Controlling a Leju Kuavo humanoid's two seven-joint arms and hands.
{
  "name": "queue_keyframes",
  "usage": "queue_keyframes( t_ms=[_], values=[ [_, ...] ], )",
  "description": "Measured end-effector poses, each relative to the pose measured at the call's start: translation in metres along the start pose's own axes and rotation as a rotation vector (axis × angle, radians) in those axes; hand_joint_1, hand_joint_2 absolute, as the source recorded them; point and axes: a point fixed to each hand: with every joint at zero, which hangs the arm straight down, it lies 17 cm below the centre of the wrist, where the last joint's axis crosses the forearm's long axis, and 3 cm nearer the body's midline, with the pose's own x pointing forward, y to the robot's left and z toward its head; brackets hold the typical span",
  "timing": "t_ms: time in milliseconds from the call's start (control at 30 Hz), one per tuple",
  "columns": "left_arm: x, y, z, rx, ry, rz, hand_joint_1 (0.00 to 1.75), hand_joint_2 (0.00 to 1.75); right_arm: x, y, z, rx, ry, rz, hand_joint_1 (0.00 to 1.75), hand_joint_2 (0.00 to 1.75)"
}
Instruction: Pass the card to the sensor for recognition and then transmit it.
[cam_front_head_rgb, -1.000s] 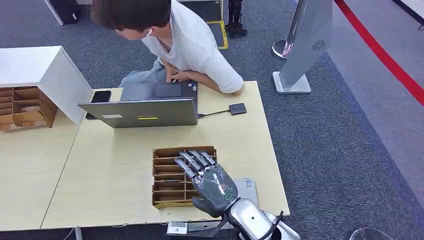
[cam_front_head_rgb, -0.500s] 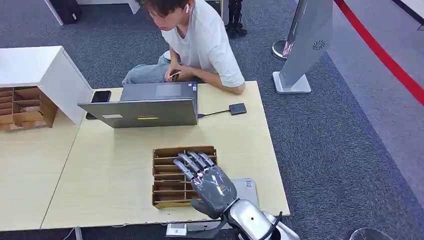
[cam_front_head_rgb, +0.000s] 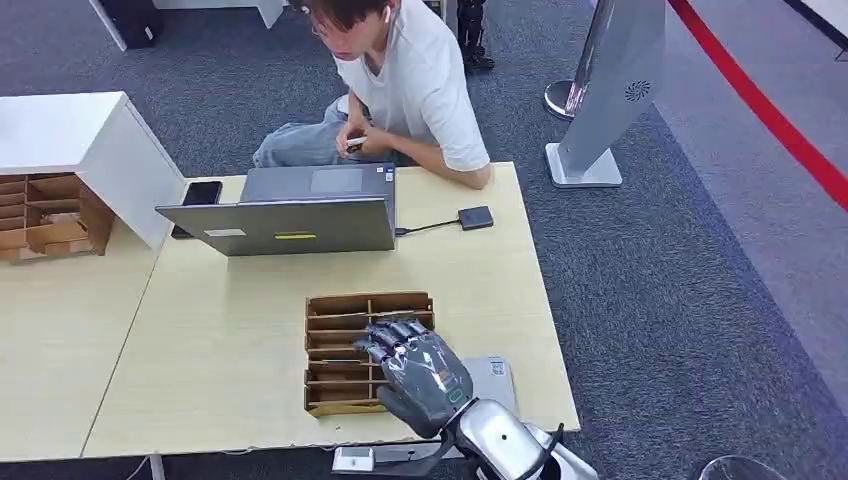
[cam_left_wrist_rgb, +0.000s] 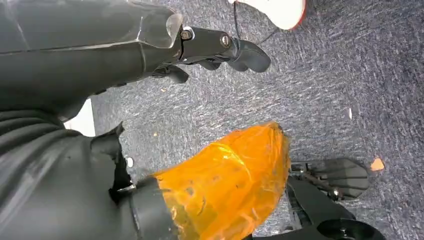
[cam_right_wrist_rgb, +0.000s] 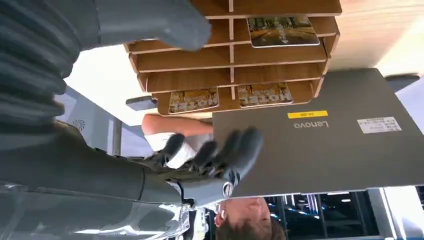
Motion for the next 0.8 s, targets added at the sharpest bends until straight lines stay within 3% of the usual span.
queue_keyframes(
  t_ms=[133, 300, 800],
  values=[
    [0.0, 0.0, 0.0, 0.001, 0.0, 0.0, 0.0, 0.0, -0.002, 0.004, 0.001, 0.01, 0.007, -0.003, 0.77, 1.75],
    [0.001, -0.001, 0.0, 0.0, -0.002, -0.003, 0.0, 0.0, -0.005, 0.009, 0.002, 0.021, 0.017, -0.006, 0.7, 1.75],
    [0.002, -0.001, 0.0, -0.001, -0.007, -0.012, 0.0, 0.0, -0.012, 0.019, 0.005, 0.046, 0.039, -0.007, 0.7, 1.75]
  ],
)
